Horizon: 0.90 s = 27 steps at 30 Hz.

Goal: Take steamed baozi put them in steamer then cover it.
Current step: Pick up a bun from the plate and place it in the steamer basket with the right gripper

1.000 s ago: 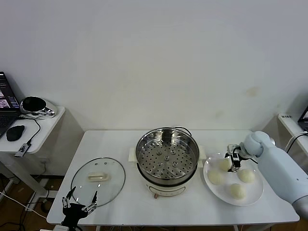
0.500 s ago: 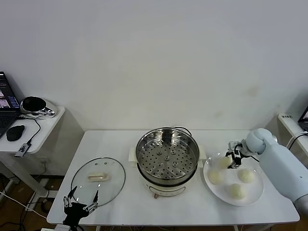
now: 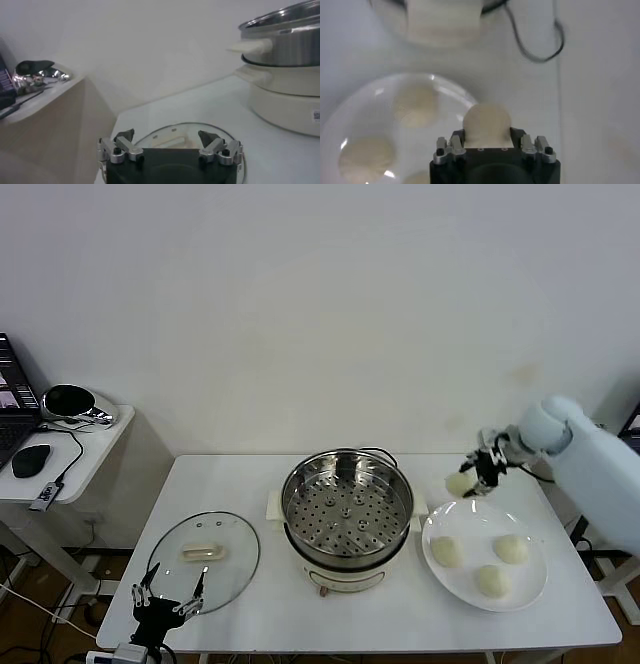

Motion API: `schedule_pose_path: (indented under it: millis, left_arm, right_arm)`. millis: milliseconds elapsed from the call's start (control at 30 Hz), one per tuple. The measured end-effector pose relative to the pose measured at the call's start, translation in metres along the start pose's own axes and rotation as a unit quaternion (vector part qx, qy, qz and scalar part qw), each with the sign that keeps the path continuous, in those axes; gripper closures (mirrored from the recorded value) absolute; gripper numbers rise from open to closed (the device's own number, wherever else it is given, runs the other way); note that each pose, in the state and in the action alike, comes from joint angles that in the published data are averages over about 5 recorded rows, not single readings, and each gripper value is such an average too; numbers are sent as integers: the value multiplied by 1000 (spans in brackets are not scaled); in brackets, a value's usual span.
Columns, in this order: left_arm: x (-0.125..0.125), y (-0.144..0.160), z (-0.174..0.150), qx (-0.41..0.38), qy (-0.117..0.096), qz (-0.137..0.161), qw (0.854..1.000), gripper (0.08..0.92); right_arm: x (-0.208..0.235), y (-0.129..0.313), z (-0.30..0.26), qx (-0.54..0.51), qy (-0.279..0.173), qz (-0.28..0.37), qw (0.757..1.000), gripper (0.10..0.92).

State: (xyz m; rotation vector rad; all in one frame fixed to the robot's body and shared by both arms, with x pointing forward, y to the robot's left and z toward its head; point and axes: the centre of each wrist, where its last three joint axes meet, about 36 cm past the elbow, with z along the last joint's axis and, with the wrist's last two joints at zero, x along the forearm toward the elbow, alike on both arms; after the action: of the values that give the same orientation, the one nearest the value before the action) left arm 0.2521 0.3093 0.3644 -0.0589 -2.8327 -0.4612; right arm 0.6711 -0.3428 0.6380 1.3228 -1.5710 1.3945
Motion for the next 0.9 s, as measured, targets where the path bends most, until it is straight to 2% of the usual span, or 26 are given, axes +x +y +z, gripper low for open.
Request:
schedule_pose_path:
  millis: [267, 433, 633, 900]
  left_arm:
    - [1, 3, -2, -3, -5, -10, 1000, 177]
    - [3, 8, -2, -5, -5, -16, 1000, 177]
    - [4, 8, 0, -2, -1, -21, 1000, 177]
    - [6, 6, 6, 1, 9, -27, 1000, 177]
  right_arm:
    - [17, -48, -70, 89, -57, -25, 994, 458]
    - [15, -68, -112, 195, -89, -34, 976, 454]
    - [3, -75, -159, 337, -101, -38, 935, 454]
    - [-19, -71, -207, 499, -84, -43, 862, 454]
